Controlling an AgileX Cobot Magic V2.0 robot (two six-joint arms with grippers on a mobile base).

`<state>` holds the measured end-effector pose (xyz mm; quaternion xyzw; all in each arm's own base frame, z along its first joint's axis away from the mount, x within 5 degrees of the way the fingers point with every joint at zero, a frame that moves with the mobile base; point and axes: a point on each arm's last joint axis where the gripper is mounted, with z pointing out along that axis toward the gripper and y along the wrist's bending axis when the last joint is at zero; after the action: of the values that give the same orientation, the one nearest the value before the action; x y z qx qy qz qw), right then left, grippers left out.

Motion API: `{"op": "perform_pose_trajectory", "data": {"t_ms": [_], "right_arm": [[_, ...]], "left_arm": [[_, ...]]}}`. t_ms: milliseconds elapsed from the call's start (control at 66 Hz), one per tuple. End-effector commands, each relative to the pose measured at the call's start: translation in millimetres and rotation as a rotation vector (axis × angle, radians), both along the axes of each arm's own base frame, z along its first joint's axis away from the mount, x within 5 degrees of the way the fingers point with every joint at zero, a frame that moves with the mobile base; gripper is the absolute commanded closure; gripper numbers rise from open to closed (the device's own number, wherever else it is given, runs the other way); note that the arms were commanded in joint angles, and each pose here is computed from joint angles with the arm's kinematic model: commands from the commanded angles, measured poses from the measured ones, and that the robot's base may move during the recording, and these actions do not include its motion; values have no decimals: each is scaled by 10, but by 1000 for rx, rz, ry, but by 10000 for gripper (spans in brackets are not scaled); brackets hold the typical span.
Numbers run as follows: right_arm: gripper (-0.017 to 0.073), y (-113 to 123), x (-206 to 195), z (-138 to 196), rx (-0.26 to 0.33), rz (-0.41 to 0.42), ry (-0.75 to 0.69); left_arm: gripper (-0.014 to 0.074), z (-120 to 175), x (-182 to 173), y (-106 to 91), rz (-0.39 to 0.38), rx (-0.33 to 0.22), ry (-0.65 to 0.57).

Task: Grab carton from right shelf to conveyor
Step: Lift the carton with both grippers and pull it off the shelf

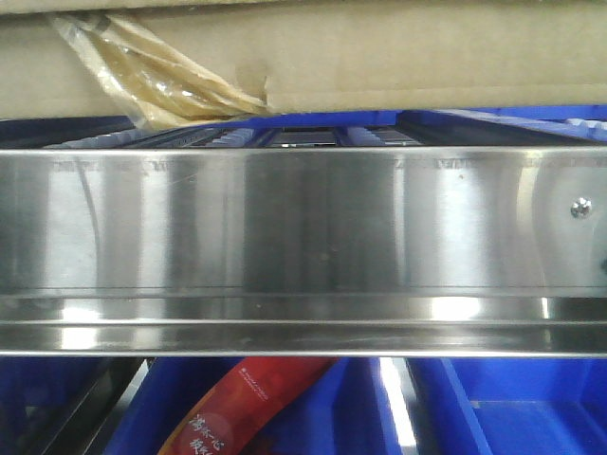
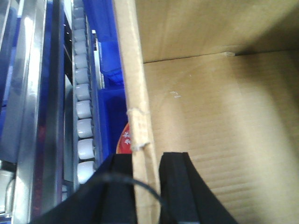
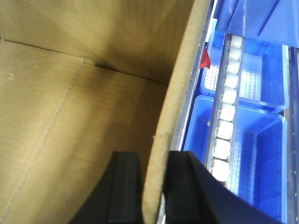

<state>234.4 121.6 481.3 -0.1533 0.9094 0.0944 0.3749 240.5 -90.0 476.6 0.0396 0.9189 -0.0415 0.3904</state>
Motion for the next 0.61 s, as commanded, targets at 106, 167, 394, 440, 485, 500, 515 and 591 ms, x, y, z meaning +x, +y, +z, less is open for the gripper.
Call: {"op": "perform_pose_trajectory", "data": {"t_ms": [106,167,394,440,485,500,515,591], "right_arm": [[627,18,5,52,25,15,-49],[627,18,5,52,25,15,-49],[627,18,5,52,25,15,-49],[627,18,5,52,25,15,-49],[627,18,5,52,25,16,-50],[627,18,5,52,25,16,-50],[627,18,5,52,25,16,-50],[627,18,5,52,25,16,-50]], "left_arm": [[610,72,-54,-28,-27,-32,-45],[610,72,-54,-28,-27,-32,-45],[610,88,-42,-36,-32,-40,-68],[610,90,-41,-36,-32,-40,-70],[610,90,-41,-36,-32,-40,-70],[610,90,-41,-36,-32,-40,-70],[610,90,-41,-36,-32,-40,-70],[610,90,-41,-36,-32,-40,-70]]}}
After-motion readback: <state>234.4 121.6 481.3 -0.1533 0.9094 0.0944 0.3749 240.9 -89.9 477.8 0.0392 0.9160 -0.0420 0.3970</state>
